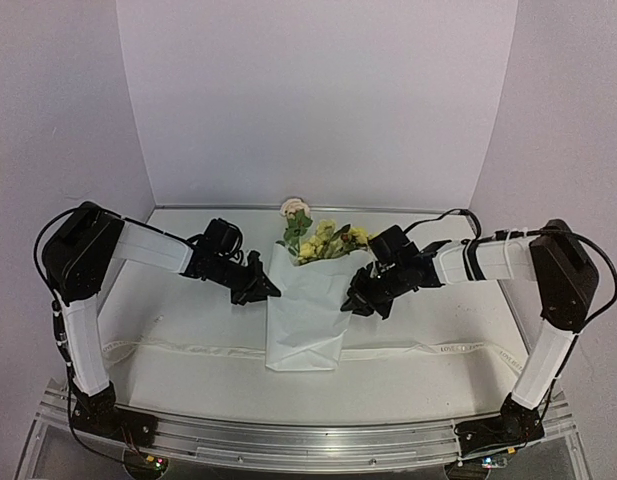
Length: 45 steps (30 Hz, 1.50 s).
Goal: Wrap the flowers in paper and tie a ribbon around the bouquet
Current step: Move the ribbon to the center of the board.
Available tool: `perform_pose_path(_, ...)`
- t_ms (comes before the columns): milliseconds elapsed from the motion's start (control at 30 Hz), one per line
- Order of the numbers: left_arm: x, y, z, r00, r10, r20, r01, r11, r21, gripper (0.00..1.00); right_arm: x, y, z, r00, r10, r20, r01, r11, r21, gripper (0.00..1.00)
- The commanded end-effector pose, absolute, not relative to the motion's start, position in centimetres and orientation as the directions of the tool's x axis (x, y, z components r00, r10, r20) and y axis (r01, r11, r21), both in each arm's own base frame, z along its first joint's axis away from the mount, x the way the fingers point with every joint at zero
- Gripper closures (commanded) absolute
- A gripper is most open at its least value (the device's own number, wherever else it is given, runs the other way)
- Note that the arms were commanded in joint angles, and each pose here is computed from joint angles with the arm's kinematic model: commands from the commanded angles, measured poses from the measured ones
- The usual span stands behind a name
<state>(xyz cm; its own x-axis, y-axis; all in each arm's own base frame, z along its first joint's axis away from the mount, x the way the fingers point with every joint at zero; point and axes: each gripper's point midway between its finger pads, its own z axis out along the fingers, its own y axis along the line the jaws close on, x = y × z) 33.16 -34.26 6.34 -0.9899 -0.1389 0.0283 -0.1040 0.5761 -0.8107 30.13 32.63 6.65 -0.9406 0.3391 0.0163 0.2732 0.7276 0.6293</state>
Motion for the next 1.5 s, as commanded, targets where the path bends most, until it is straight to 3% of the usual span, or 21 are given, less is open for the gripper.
perform_pose_path(0,32.0,-34.3,9.0,-0.989,-0.148,-0.029,-0.057,0.544,-0.837,0.93,28.5,32.5,7.8,-0.937,0.35,-0.014,0.265,0.733,0.626,1.0)
perform_pose_path(267,29.5,-33.6,8.3,-0.987,-0.16,-0.031,-0.066,0.563,-0.824,0.89,26.0,32.3,6.7,-0.942,0.335,-0.027,0.255,0.765,0.592,1.0)
perform_pose_path(333,29.2,-33.3,7.7,-0.985,-0.169,-0.025,-0.077,0.566,-0.821,0.85,25.7,32.3,6.4,-0.943,0.332,-0.032,0.252,0.773,0.582,0.95)
perform_pose_path(433,29.2,-32.8,7.3,-0.98,-0.197,-0.031,-0.091,0.577,-0.812,0.75,25.7,32.0,6.3,-0.94,0.337,-0.052,0.248,0.781,0.573,0.76)
perform_pose_path(533,29.8,-31.6,8.1,-0.966,-0.248,-0.079,-0.094,0.612,-0.785,0.54,26.0,31.3,7.4,-0.932,0.349,-0.101,0.232,0.785,0.574,0.46)
perform_pose_path(600,30.2,-30.3,9.0,-0.946,-0.299,-0.124,-0.105,0.645,-0.757,0.39,26.1,30.3,8.4,-0.922,0.358,-0.146,0.221,0.798,0.56,0.31)
perform_pose_path(700,30.8,-27.8,10.4,-0.907,-0.377,-0.188,-0.139,0.69,-0.71,0.27,26.0,27.8,9.5,-0.899,0.385,-0.209,0.238,0.829,0.506,0.18)
perform_pose_path(800,31.1,-24.1,11.6,-0.845,-0.476,-0.242,-0.218,0.722,-0.657,0.22,25.4,24.6,10.1,-0.863,0.43,-0.267,0.281,0.846,0.454,0.06)
perform_pose_path(967,29.5,-15.5,11.7,-0.678,-0.671,-0.298,-0.441,0.697,-0.565,0.2,23.7,19.5,9.1,-0.801,0.515,-0.305,0.377,0.83,0.411,0.02)
perform_pose_path(1167,26.6,-10.2,10.3,-0.597,-0.735,-0.321,-0.562,0.669,-0.487,0.19,24.7,17.5,9.3,-0.814,0.478,-0.331,0.34,0.853,0.396,0.02)
perform_pose_path(1300,24.8,-8.7,8.5,-0.525,-0.805,-0.276,-0.648,0.588,-0.485,0.19,26.6,17.3,10.1,-0.828,0.464,-0.315,0.319,0.852,0.416,0.02)
perform_pose_path(1467,27.9,-11.1,9.0,-0.566,-0.776,-0.279,-0.562,0.61,-0.558,0.25,32.1,21.3,14.7,-0.856,0.316,-0.41,0.141,0.904,0.403,0.08)
